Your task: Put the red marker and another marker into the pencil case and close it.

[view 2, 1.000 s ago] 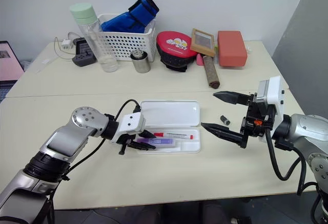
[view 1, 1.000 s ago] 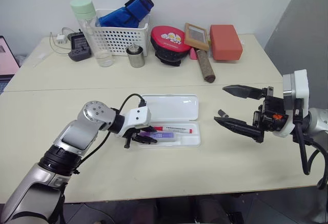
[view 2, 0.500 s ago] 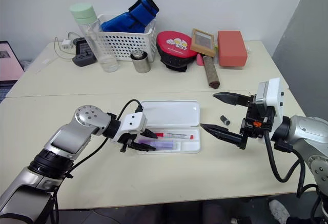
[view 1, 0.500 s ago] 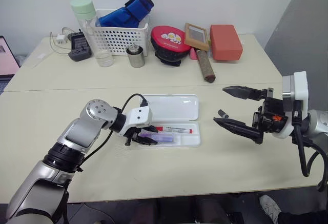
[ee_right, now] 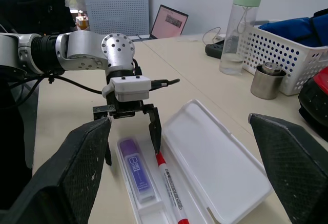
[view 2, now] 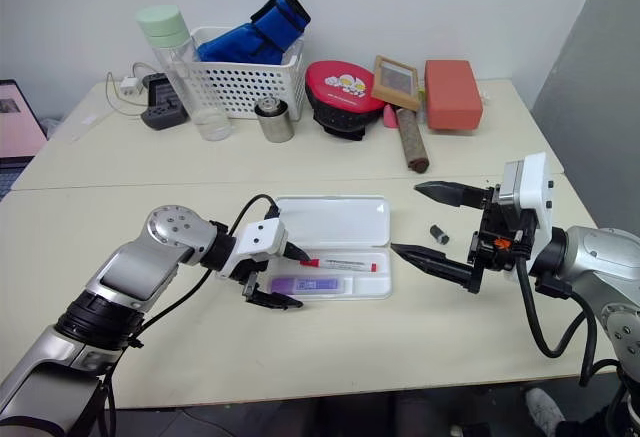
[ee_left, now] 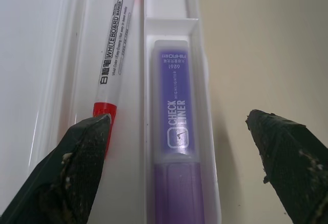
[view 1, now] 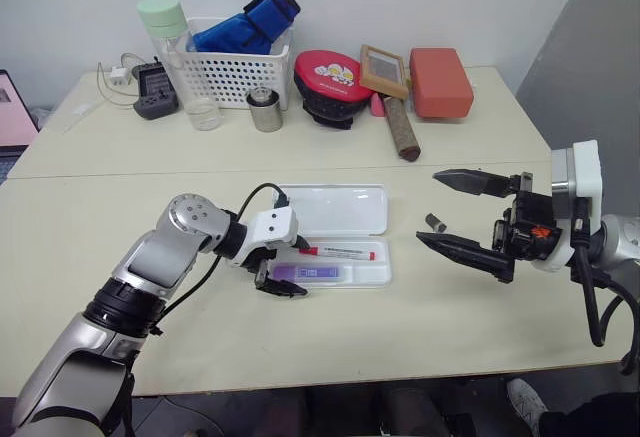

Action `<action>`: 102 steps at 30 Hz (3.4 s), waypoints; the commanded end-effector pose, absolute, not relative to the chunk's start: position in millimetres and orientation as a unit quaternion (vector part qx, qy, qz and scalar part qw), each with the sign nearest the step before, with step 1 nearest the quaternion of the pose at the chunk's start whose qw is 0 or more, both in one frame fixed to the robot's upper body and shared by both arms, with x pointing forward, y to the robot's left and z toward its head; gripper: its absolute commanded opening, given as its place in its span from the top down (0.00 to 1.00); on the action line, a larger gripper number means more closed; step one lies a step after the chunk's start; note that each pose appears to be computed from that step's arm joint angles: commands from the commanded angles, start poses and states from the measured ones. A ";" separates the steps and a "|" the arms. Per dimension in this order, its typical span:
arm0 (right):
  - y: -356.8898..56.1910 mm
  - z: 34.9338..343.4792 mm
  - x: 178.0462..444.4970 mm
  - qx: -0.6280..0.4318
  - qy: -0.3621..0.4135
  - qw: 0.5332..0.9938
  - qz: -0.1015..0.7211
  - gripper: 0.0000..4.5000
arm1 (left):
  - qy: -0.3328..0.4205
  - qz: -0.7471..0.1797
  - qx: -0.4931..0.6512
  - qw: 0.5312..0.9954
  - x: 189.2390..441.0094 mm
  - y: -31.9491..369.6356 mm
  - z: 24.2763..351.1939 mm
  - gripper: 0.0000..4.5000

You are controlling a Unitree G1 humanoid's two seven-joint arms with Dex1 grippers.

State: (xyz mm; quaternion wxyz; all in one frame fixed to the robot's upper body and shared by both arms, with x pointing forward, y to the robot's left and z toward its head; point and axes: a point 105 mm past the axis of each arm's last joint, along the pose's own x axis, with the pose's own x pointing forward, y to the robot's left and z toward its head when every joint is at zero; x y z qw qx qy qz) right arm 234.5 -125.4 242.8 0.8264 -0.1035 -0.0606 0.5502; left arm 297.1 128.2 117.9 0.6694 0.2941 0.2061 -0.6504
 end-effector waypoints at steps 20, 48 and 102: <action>-194.7 115.7 352.6 -0.116 0.187 0.935 0.280 0.00 | -0.052 -0.618 0.125 0.775 298.3 33.6 206.2 0.00; -164.3 130.6 338.0 -0.148 0.140 0.898 0.390 0.93 | -0.052 -0.584 0.149 0.796 313.9 50.9 207.9 0.00; -77.6 118.8 292.8 -0.212 0.169 0.741 0.615 0.52 | 0.048 -0.634 0.212 0.743 268.9 107.4 178.7 0.00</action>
